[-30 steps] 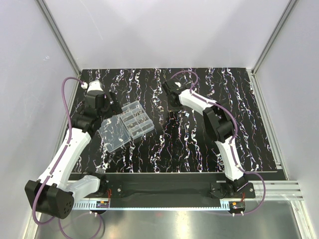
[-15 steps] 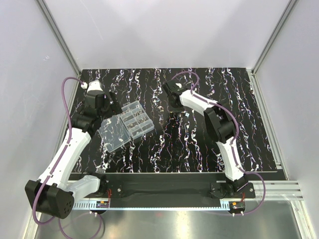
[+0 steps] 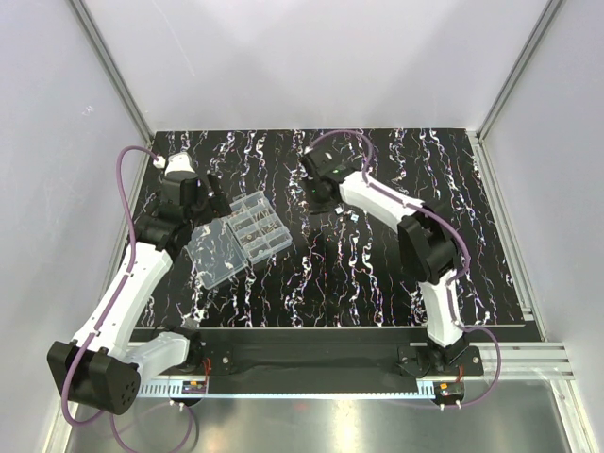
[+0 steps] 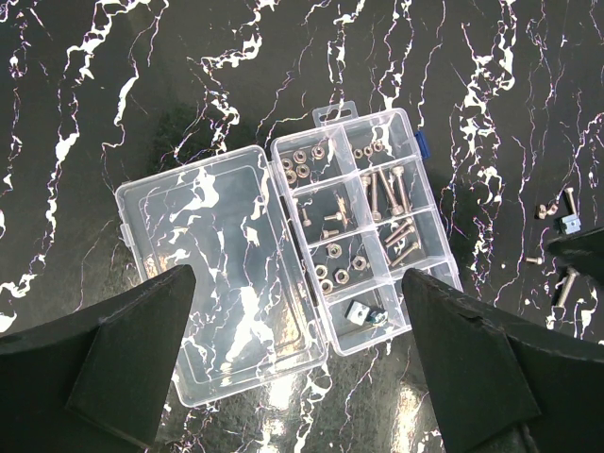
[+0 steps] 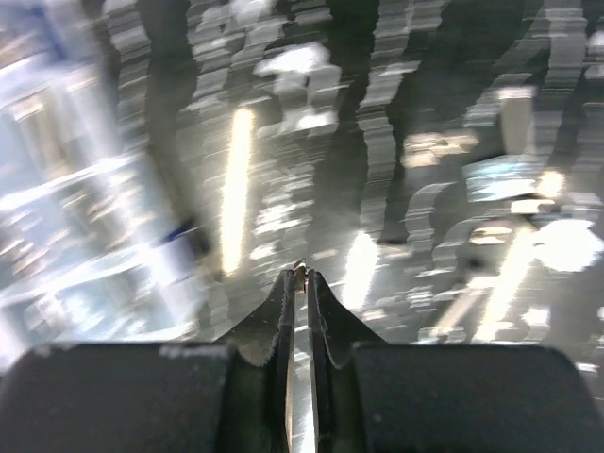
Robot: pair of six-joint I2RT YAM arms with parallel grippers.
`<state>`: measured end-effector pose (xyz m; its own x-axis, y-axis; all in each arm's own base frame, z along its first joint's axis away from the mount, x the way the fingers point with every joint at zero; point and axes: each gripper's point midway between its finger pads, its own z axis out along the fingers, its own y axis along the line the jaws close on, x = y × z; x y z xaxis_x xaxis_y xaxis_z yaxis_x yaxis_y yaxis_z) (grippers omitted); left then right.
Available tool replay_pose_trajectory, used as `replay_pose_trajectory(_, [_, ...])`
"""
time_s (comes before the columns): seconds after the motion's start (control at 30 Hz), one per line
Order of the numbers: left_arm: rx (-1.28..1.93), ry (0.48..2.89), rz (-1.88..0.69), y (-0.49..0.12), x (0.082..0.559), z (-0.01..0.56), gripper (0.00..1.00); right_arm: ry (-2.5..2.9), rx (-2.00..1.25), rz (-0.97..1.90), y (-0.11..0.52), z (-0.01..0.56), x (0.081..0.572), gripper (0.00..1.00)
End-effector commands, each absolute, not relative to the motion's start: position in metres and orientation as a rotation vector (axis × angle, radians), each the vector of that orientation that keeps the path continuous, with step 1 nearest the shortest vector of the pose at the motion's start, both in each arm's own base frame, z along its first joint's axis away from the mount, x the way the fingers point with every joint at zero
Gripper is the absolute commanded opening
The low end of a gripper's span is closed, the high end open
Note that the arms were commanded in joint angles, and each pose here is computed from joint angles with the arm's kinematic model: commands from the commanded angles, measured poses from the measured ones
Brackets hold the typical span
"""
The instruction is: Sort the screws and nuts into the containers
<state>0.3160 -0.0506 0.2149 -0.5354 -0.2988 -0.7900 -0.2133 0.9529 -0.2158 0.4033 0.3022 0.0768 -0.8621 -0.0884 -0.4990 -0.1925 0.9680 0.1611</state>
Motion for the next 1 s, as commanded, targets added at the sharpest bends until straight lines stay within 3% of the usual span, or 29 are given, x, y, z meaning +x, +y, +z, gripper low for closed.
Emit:
replay_pose_trajectory(0.0, [-0.371,2.112,-0.11,-0.046,0.319,0.223,0.99,2.55,-0.349,0.459,0.364,0.102,0.381,0.0])
replay_pose_trajectory(0.2, [-0.368,2.111,-0.113,-0.047,0.319,0.223,0.99,2.519,-0.475,0.593,0.413,0.112,0.356,0.0])
replay_pose_trajectory(0.73, [-0.365,2.111,-0.111,-0.047,0.319,0.223,0.99,2.576,-0.512,0.54,0.416,0.081,0.351,0.02])
replay_pose_trajectory(0.97, [-0.366,2.112,-0.109,-0.047,0.319,0.223,0.99,2.582,-0.523,0.537,0.415,0.083,0.349,0.19])
